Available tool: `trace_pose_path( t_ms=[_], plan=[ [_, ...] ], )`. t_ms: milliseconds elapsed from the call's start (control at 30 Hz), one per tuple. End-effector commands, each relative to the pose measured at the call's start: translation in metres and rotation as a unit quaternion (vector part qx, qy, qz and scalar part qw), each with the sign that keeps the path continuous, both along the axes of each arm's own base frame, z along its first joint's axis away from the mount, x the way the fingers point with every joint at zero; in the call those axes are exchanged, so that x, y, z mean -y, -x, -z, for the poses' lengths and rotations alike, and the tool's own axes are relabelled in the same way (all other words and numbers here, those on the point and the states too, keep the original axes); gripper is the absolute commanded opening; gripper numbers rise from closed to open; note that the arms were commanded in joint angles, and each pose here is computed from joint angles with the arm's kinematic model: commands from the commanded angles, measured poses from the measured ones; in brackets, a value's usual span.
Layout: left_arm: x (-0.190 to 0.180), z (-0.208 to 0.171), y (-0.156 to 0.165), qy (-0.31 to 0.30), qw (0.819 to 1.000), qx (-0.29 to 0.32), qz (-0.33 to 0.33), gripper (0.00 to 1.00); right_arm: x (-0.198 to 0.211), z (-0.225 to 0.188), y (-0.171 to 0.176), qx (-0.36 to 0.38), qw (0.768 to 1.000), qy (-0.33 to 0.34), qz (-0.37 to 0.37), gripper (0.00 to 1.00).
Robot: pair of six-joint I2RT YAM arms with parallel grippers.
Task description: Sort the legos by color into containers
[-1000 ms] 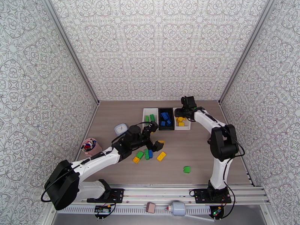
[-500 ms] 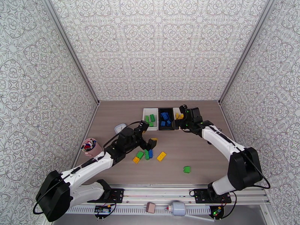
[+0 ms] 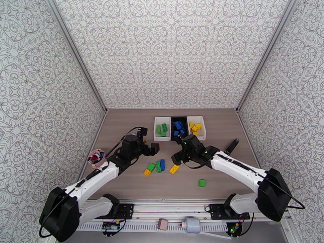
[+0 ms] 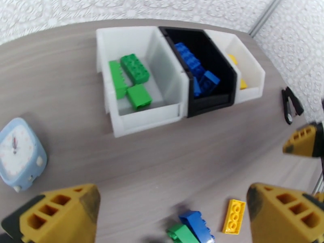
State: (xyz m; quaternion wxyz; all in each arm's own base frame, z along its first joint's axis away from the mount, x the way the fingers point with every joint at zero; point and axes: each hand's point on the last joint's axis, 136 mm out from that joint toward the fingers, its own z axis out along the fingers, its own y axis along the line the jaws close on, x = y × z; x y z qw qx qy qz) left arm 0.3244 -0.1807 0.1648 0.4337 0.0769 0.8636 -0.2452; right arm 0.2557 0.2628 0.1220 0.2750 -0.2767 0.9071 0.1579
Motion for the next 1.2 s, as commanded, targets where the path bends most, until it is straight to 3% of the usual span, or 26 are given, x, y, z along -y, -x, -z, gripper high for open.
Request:
trace_pose_path(
  t_ms=[0, 233, 600, 1167],
  plan=[
    [-0.008, 0.003, -0.004, 0.01, 0.999, -0.031, -0.021, 0.99, -0.001, 0.027, 0.02, -0.03, 0.998, 0.046, 0.004, 0.99],
    [-0.015, 0.01, -0.006, 0.007, 0.999, -0.043, -0.029, 1.0, -0.017, 0.06, 0.044, -0.065, 0.988, 0.122, -0.073, 1.0],
    [-0.015, 0.019, -0.005, 0.002, 0.998, -0.056, -0.029, 1.0, -0.021, 0.09, 0.034, -0.081, 0.977, 0.175, -0.088, 0.99],
    [-0.015, 0.016, -0.007, -0.018, 0.999, -0.04, -0.022, 1.0, -0.027, 0.106, 0.02, -0.12, 0.978, 0.153, -0.08, 0.82]
  ],
)
